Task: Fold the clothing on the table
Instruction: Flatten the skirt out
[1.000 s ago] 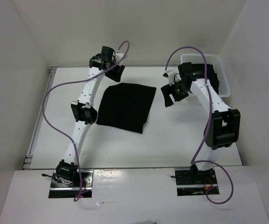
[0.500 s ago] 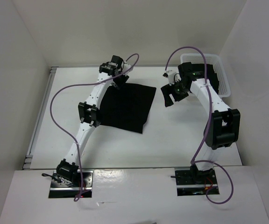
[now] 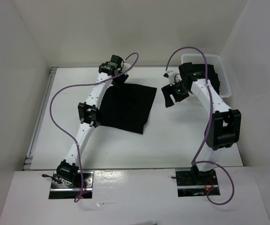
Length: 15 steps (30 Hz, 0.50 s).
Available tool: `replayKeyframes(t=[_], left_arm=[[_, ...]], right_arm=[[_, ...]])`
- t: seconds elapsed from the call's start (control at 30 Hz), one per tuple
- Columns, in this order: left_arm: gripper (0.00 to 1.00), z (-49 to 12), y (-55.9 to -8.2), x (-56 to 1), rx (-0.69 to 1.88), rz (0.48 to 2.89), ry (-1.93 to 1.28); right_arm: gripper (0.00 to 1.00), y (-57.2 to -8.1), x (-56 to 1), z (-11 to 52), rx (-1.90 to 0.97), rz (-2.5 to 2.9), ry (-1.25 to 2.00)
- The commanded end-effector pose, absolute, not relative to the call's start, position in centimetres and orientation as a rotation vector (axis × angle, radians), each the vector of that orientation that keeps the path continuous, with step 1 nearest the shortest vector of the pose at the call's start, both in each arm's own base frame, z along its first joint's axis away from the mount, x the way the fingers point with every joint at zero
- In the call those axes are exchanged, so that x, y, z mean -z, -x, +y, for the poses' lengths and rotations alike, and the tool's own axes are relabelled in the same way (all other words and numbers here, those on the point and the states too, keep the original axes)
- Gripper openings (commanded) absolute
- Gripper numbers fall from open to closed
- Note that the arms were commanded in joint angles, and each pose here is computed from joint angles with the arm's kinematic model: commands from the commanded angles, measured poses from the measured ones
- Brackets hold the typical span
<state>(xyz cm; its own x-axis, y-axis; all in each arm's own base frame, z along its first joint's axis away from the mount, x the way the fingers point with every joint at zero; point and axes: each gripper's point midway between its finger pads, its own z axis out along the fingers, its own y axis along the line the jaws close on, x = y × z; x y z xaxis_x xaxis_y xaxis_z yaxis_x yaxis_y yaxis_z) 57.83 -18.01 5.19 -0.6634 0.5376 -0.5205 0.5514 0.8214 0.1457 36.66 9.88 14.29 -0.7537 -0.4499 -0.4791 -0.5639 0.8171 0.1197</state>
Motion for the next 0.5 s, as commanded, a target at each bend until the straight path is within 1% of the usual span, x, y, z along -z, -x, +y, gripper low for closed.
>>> replayKeyframes(t=[0.0,0.07,0.1,0.17,0.23,0.3,0.47], left_arm=[[0.53,-18.8,-58.0,-6.1,0.136,2.408,-0.806],[0.53,-18.4,-58.2,-7.4,0.219,2.387,-0.781],[0.55,-18.6,-58.4,-8.4,0.262,2.365,-0.762],[0.55,-18.3,-58.8,-8.4,0.231,2.359,-0.751],[0.54,-17.6,-58.9,-7.0,0.185,2.39,-0.741],[0.51,-17.4,-59.0,-7.0,0.172,2.392,-0.737],[0.51,-16.7,-59.9,-7.3,0.144,2.379,-0.685]], right_arm=[[0.83,-37.2,-15.4,10.1,-0.38,2.534,0.758],[0.83,-37.2,-15.4,10.1,-0.38,2.534,0.758],[0.83,-37.2,-15.4,10.1,-0.38,2.534,0.758],[0.83,-37.2,-15.4,10.1,-0.38,2.534,0.758],[0.83,-37.2,-15.4,10.1,-0.38,2.534,0.758],[0.83,-37.2,-15.4,10.1,-0.38,2.534,0.758],[0.83,-37.0,-15.1,10.1,-0.383,2.543,0.758]])
